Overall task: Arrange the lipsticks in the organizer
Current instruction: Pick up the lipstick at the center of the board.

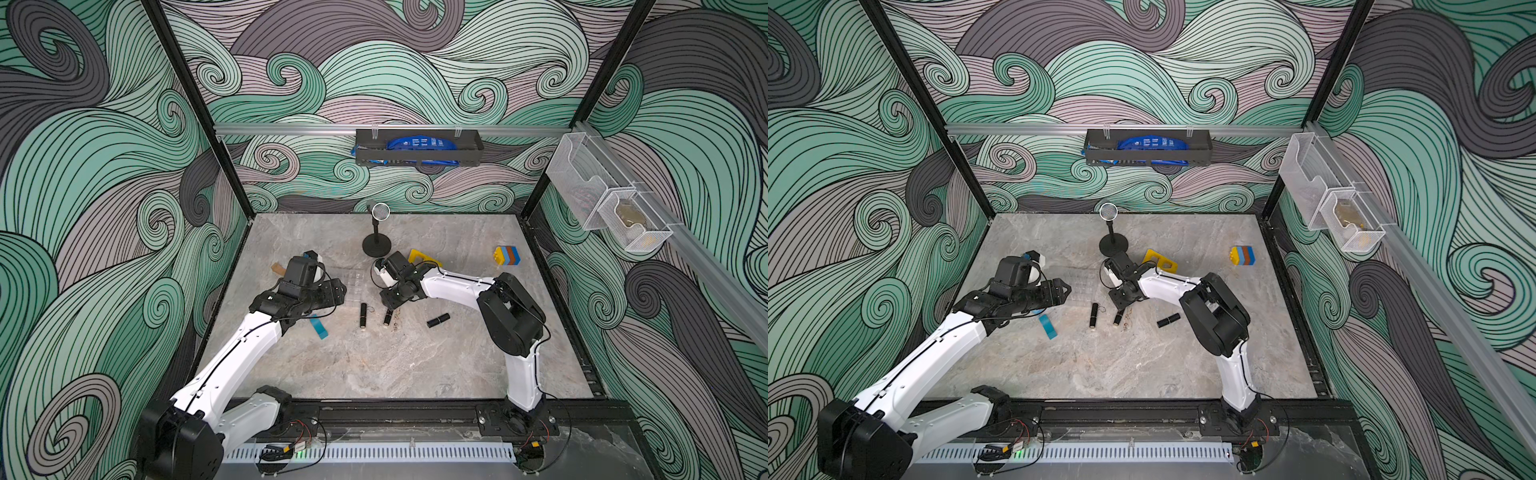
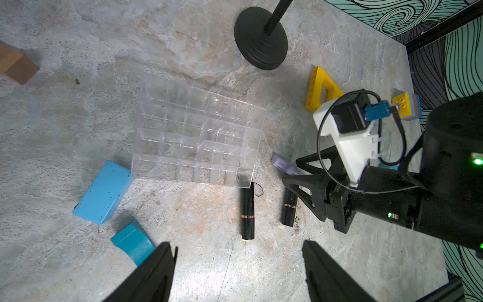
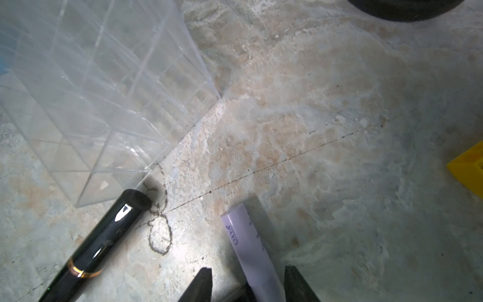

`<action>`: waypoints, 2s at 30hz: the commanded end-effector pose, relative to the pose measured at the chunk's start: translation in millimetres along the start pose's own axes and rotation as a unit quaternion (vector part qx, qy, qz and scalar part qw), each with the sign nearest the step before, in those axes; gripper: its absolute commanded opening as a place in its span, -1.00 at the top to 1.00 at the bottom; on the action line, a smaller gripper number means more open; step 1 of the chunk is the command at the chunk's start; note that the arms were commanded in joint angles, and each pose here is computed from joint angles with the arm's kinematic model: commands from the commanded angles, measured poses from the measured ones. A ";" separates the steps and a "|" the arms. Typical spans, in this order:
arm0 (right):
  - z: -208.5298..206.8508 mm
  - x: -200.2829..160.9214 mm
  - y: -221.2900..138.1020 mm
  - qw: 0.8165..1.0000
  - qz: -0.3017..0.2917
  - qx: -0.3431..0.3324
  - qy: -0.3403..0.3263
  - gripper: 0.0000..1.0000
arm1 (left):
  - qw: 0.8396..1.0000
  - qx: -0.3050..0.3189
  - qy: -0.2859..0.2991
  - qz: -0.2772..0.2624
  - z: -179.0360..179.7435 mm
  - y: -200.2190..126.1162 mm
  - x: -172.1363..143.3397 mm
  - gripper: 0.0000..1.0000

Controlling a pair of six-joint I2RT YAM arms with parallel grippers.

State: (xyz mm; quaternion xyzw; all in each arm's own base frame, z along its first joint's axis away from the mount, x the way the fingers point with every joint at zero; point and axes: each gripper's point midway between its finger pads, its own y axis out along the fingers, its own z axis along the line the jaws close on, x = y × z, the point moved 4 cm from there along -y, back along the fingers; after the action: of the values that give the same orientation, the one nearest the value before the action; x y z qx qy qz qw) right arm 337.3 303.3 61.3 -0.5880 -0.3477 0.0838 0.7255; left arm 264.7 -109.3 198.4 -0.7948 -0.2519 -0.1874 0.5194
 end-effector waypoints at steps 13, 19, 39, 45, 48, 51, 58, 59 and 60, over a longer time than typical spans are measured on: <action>-15.9 7.1 19.8 0.998 0.011 -0.064 -0.012 0.31 | 1.000 -0.014 -0.003 -0.002 -8.6 -6.6 6.8 -0.58; -19.4 27.3 3.5 0.996 -0.018 -0.086 -0.015 0.49 | 1.000 0.010 -0.010 0.000 0.3 -12.1 10.0 -0.58; 95.5 1.5 -135.0 0.951 -0.236 -0.075 -0.185 0.63 | 0.927 -0.298 -0.145 0.174 -50.5 -13.6 -10.3 -0.48; 146.3 -31.3 -152.1 0.915 -0.288 -0.043 -0.278 0.64 | 0.911 -0.328 -0.144 0.206 -60.0 -13.7 -36.1 -0.39; 153.5 -34.6 -154.4 0.914 -0.289 -0.028 -0.284 0.65 | 0.903 -0.335 -0.145 0.225 -58.4 -13.0 -49.2 -0.31; 155.1 -37.4 -156.2 0.911 -0.295 -0.022 -0.287 0.65 | 0.902 -0.330 -0.143 0.239 -53.7 -13.9 -61.4 -0.19; 155.6 -38.6 -156.1 0.911 -0.296 -0.018 -0.287 0.66 | 0.894 -0.345 -0.141 0.248 -55.1 -18.5 -70.9 0.08; 155.3 -38.1 -155.8 0.910 -0.297 -0.018 -0.287 0.66 | 0.894 -0.347 -0.139 0.247 -55.5 -19.1 -71.0 0.10; 155.0 -38.4 -155.3 0.910 -0.296 -0.019 -0.288 0.66 | 0.892 -0.350 -0.139 0.248 -56.4 -19.6 -71.2 0.11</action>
State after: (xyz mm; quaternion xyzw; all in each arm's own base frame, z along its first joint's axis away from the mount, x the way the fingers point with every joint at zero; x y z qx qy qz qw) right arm 170.6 359.7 189.9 -0.4301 -0.6953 0.0382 0.5745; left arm 197.6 -165.8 184.5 -0.9750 -0.0475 0.0058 0.2172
